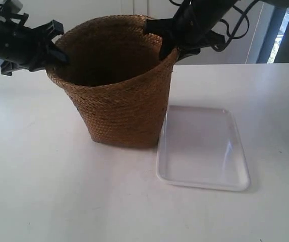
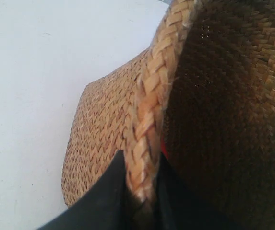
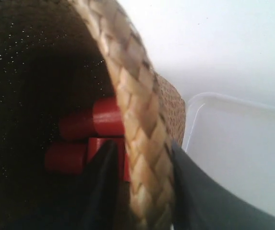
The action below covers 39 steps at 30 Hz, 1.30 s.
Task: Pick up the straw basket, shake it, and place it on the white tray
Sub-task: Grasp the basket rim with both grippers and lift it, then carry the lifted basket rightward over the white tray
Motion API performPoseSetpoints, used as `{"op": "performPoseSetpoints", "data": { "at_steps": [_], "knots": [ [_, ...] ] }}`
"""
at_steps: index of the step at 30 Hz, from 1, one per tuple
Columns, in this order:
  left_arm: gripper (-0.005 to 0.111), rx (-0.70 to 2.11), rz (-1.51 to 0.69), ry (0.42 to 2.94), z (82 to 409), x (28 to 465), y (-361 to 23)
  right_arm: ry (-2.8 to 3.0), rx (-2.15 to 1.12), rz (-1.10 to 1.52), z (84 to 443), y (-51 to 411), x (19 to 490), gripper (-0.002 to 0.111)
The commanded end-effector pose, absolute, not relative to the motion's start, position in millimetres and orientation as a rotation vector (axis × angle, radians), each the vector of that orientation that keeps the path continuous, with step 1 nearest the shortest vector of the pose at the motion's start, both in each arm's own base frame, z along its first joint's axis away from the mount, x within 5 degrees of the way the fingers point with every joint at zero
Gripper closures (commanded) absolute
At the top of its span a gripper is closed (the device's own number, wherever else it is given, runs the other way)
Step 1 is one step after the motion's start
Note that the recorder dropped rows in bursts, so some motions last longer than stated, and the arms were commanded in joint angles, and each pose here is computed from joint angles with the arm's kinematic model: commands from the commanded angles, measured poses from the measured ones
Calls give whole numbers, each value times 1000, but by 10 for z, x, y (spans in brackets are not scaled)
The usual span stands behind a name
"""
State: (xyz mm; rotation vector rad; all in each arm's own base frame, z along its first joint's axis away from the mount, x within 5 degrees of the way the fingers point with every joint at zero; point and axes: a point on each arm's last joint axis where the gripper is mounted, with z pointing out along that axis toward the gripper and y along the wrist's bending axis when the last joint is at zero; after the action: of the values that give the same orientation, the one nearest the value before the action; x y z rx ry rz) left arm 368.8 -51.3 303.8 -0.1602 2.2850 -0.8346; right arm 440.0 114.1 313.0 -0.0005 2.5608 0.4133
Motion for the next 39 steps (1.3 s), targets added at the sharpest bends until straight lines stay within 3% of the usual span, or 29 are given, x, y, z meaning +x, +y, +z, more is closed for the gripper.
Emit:
{"op": "performPoseSetpoints", "data": {
  "at_steps": [1, 15, 33, 39],
  "knots": [
    [107, -47, -802, 2271, 3343, 3443, -528, 2455, -121, 328, 3397, 1222, 4220, 108],
    [107, 189, -490, 2167, 4091, 2621, -403, 2198, -264, 384, 3578, 1636, 3619, 108],
    [107, 225, -389, 2028, 4228, 2622, -357, 2164, -267, 401, 3661, 1632, 3532, 108],
    [107, 113, -504, 2041, 4214, 2639, -385, 2128, -289, 352, 3821, 1543, 3439, 108]
  ]
}}
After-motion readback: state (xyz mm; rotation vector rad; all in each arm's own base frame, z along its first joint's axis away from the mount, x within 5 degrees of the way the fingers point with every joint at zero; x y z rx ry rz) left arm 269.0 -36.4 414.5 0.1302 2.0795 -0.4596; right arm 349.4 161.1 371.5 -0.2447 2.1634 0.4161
